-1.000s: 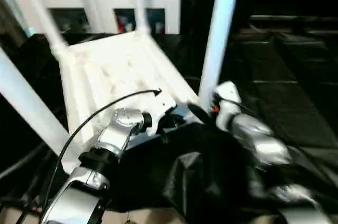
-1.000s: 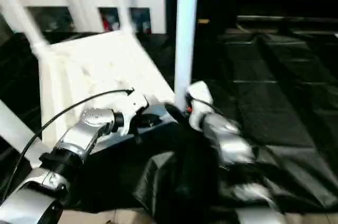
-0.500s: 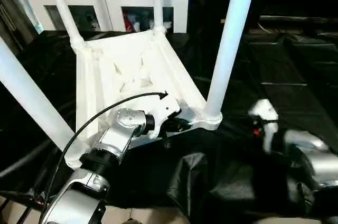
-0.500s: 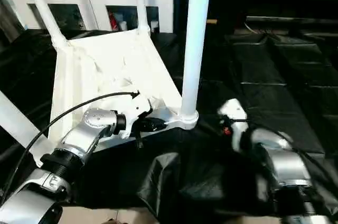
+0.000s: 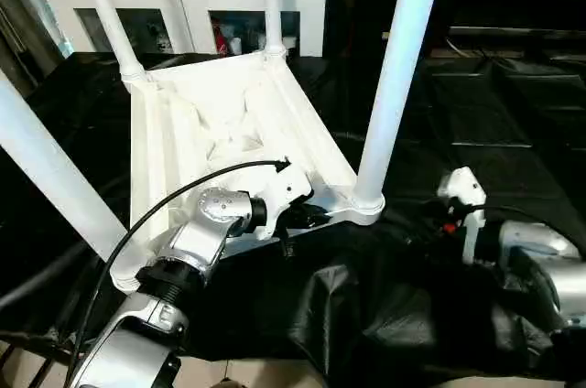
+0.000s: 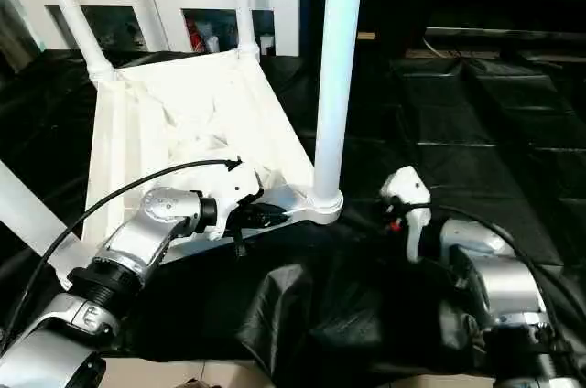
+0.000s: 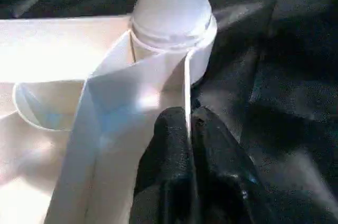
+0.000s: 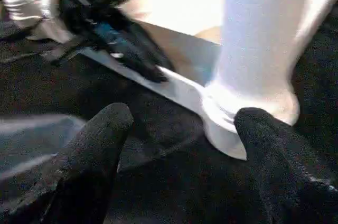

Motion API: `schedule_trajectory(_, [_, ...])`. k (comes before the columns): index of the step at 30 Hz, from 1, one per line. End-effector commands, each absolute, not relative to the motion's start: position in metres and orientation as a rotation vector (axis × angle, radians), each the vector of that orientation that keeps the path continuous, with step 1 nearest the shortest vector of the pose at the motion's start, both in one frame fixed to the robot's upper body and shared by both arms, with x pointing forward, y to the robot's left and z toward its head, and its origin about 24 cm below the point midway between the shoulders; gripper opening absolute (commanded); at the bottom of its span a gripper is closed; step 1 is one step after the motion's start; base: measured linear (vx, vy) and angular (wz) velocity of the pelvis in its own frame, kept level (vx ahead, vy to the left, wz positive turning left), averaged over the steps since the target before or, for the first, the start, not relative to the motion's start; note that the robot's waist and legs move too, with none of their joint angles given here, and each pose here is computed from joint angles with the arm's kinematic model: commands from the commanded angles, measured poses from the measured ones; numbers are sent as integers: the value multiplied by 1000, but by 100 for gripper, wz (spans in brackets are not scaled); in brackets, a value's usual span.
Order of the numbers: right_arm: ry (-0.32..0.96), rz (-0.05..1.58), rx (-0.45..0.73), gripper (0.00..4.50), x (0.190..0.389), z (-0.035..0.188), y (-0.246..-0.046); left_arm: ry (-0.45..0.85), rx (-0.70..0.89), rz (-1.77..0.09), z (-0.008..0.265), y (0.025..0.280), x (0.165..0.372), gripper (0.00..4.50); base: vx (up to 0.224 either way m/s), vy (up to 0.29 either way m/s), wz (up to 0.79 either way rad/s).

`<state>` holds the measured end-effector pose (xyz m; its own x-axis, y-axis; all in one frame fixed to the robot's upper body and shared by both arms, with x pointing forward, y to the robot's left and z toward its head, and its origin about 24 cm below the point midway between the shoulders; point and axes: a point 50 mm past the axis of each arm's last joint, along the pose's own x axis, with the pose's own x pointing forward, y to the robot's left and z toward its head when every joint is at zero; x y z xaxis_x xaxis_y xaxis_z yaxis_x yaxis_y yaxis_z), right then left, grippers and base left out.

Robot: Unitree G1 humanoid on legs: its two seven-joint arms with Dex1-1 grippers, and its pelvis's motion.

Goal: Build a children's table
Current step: Rotate table base

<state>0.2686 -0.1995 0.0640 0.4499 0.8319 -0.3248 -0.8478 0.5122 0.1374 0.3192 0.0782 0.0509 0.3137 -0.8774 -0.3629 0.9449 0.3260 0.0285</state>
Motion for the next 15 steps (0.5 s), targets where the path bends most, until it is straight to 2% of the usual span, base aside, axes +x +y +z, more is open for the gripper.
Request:
schedule_trajectory(1, [367, 1071, -38, 357, 267, 68, -195, 227, 206, -1232, 71, 75, 321, 75, 0, 0, 0])
schedule_trajectory(6, [363, 1100, -15, 357, 265, 64, -181, 194, 145, -1241, 84, 82, 310, 114, 0, 0, 0])
schedule_trajectory(12, [328, 1066, -5, 357, 274, 59, -163, 241, 133, -1161, 76, 106, 294, 162, 0, 0, 0])
schedule_trajectory(15, [314, 971, 6, 357, 288, 55, -155, 291, 101, -1098, 63, 117, 270, 177, 0, 0, 0])
